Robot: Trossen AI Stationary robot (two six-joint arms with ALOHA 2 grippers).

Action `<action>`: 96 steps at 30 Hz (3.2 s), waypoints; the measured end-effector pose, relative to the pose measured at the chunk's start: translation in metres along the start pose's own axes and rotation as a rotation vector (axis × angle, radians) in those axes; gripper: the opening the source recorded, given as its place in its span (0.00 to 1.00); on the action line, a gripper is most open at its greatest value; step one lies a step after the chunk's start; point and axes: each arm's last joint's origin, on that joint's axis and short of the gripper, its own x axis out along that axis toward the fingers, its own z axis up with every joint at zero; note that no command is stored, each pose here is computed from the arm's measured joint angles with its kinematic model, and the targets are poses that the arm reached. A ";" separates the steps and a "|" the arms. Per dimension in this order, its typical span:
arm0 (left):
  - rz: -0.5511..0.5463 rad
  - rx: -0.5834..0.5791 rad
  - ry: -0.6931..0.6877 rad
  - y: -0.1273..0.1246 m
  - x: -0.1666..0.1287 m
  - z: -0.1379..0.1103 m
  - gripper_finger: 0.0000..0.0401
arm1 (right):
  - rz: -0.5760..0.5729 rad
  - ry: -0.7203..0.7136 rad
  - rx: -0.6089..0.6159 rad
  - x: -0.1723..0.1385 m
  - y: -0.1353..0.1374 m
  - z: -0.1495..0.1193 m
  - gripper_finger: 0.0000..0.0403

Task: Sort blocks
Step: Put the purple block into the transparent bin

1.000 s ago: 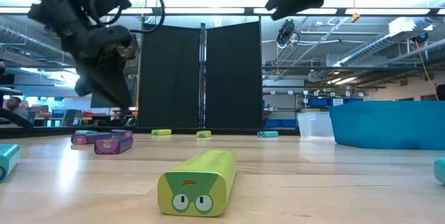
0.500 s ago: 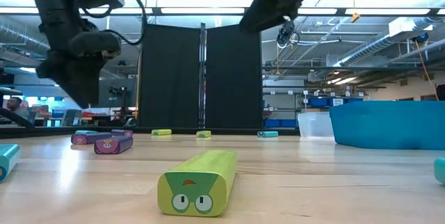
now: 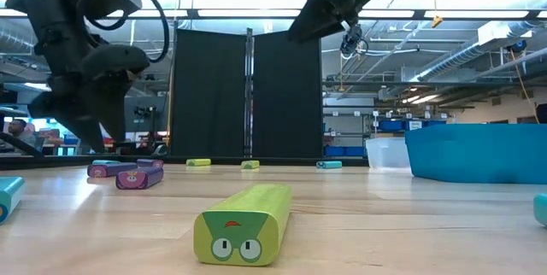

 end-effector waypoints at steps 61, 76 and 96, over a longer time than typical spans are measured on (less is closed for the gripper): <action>-0.316 0.461 -0.460 -0.104 0.066 0.198 0.25 | 0.097 -0.664 0.030 -0.151 -0.042 0.064 0.62; -0.547 0.400 -0.560 -0.186 0.140 0.336 0.25 | 0.121 -0.652 0.025 -0.143 -0.029 0.064 0.61; -0.601 0.167 -0.563 -0.172 0.183 0.377 0.31 | 0.131 -0.646 0.015 -0.141 -0.024 0.063 0.61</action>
